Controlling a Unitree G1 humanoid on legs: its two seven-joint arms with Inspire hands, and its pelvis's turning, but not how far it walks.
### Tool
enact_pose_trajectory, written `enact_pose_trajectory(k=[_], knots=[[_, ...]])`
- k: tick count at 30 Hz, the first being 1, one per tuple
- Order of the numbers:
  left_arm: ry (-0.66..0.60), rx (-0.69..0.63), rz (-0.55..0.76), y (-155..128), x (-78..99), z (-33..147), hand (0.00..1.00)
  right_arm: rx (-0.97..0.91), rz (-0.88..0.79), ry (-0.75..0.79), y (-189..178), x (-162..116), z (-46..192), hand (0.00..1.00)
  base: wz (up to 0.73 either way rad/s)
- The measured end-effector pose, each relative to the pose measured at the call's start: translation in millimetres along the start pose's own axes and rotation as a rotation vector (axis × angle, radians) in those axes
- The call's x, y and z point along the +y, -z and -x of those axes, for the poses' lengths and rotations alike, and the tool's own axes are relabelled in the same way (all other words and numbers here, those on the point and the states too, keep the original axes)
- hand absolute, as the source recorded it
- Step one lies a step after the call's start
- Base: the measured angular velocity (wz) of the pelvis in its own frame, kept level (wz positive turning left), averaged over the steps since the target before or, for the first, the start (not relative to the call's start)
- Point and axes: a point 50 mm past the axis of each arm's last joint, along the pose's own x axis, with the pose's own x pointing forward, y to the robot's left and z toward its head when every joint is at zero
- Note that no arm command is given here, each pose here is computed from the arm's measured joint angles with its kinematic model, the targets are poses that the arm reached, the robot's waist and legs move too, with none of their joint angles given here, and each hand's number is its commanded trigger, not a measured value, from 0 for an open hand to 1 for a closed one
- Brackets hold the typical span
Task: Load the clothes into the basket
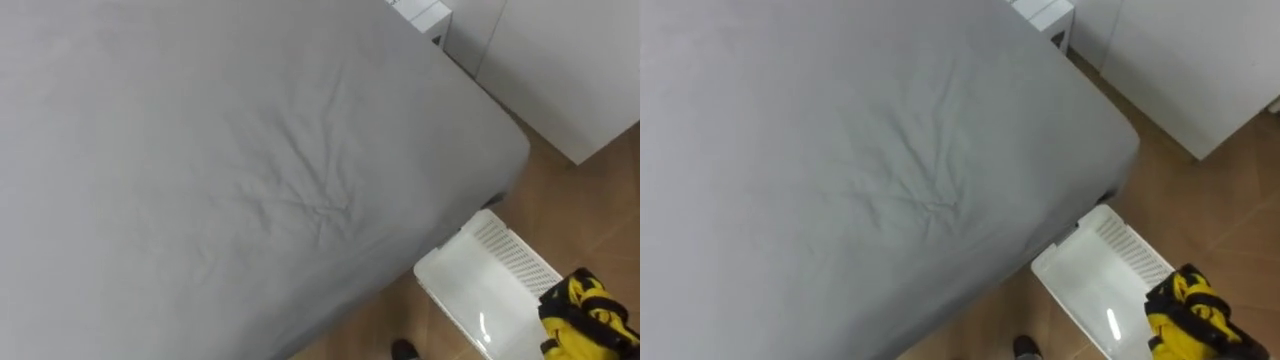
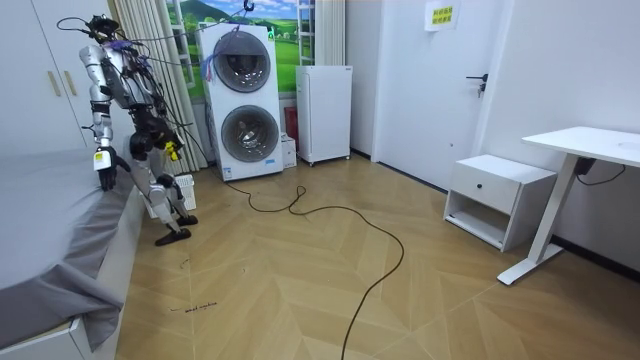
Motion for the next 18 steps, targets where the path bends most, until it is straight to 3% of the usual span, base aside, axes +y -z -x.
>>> enact_pose_trajectory(k=[18], knots=[[-0.004,-0.090,-0.003,-17,5.1,0.0,0.00,-0.060,-0.003,-0.008,-19,-1,-3,0.00,0.10]])
